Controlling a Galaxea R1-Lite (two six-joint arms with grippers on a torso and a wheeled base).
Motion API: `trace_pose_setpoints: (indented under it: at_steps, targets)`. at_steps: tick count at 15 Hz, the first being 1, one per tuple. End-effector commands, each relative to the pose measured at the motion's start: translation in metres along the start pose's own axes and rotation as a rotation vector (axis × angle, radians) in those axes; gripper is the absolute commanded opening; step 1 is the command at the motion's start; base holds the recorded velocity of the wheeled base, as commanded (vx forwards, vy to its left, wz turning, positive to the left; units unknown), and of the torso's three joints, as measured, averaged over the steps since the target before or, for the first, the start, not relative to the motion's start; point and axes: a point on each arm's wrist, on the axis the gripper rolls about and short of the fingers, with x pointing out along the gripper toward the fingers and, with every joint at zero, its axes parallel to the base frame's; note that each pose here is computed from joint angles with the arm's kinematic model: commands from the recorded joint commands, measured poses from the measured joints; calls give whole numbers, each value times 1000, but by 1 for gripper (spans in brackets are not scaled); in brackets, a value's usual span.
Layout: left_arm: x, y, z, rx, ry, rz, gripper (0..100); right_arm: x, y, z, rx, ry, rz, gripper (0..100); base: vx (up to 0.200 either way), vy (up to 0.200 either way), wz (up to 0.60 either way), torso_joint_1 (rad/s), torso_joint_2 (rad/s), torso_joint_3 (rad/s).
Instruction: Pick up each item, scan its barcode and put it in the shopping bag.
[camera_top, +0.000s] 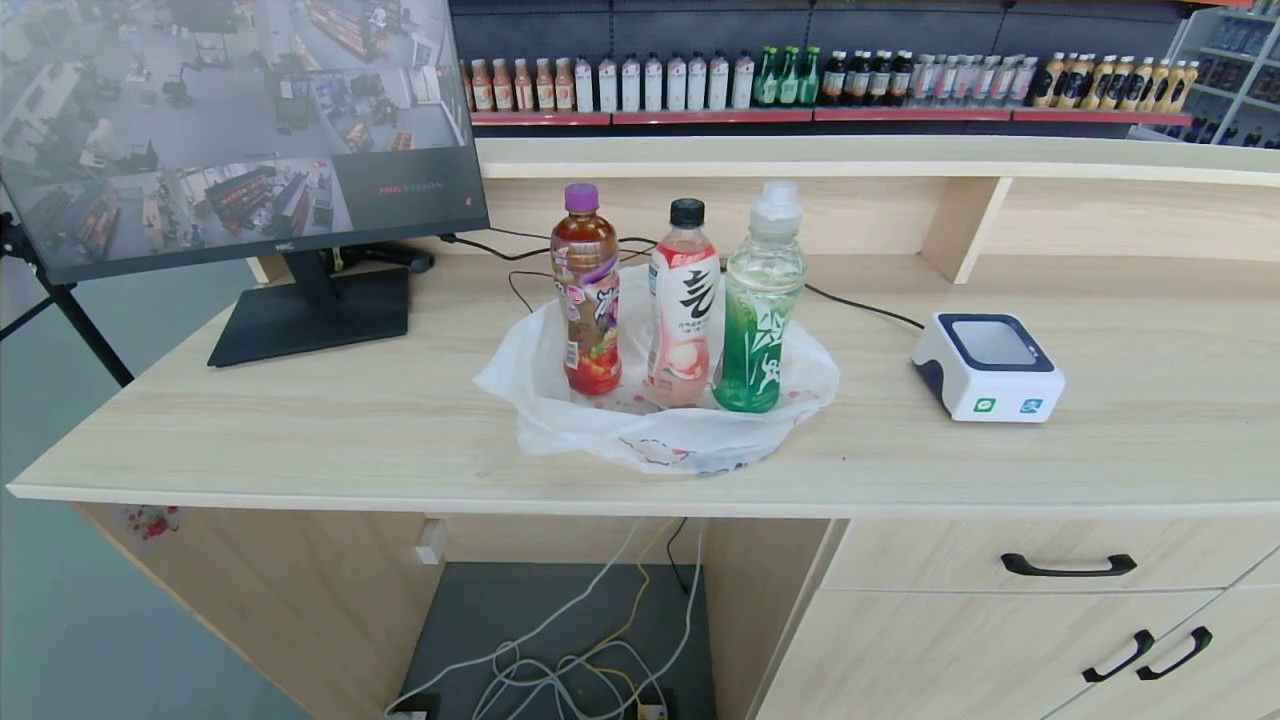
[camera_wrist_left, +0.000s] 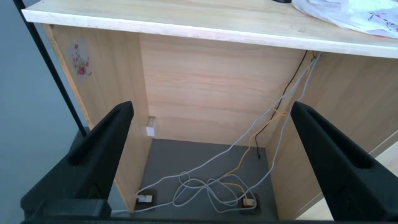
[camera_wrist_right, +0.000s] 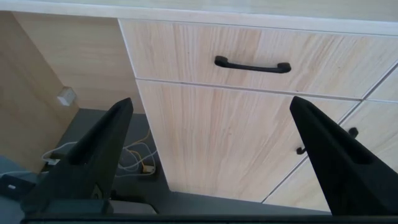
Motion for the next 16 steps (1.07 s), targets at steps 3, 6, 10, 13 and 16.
trace_pose_setpoints:
  at_steps: [3,6,10,13,16]
  targets:
    - [0,0,0,-1,0,0,100,0,0,0,0,5,1,100,0,0,0,0,0,0]
    - [0,0,0,-1,0,0,100,0,0,0,0,5,1,100,0,-133,0,2,3,3]
    - [0,0,0,-1,0,0,100,0,0,0,0,5,1,100,0,-200,0,4,5,4]
    - [0,0,0,-1,0,0,100,0,0,0,0,5,1,100,0,-200,0,6,7,-2]
    - [0,0,0,-1,0,0,100,0,0,0,0,5,1,100,0,-200,0,2,5,-1]
